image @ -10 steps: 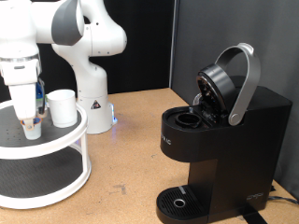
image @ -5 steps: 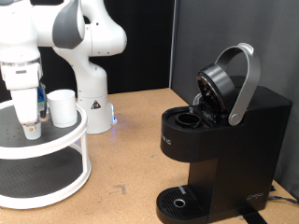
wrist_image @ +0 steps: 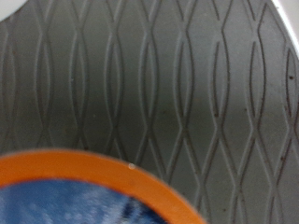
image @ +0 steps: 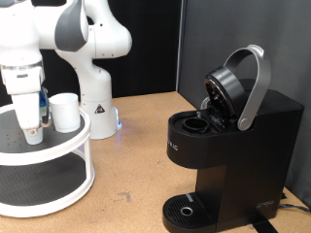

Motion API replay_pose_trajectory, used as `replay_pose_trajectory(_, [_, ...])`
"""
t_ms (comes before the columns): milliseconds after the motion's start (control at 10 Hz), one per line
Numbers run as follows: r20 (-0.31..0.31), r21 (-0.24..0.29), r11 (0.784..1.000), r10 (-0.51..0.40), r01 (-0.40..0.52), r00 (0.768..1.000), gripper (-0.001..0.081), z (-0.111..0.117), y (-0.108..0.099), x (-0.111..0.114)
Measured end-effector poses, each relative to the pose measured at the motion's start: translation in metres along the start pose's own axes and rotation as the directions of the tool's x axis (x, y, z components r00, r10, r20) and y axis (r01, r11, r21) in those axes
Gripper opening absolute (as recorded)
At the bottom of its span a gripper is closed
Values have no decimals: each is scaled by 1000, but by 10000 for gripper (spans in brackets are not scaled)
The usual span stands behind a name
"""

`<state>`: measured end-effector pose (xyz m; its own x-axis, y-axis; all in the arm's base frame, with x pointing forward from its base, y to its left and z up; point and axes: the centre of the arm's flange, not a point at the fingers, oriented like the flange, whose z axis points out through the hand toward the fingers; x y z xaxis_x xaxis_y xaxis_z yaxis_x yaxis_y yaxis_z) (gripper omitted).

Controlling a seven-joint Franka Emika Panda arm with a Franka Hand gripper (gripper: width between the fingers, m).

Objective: Make a cup of coffee with the keurig machine

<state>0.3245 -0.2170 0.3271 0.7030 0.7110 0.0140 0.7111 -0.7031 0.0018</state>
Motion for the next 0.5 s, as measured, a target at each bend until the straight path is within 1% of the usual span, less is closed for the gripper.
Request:
replay_pose_trajectory(200, [-19, 7, 1000, 13, -13, 1000, 451, -4, 0, 0])
replay_pose_trajectory(300, [-41, 14, 1000, 11, -10, 999, 451, -11, 1, 0])
replay_pose_trajectory(500, [-87, 20, 1000, 10, -8, 996, 451, -36, 5, -2])
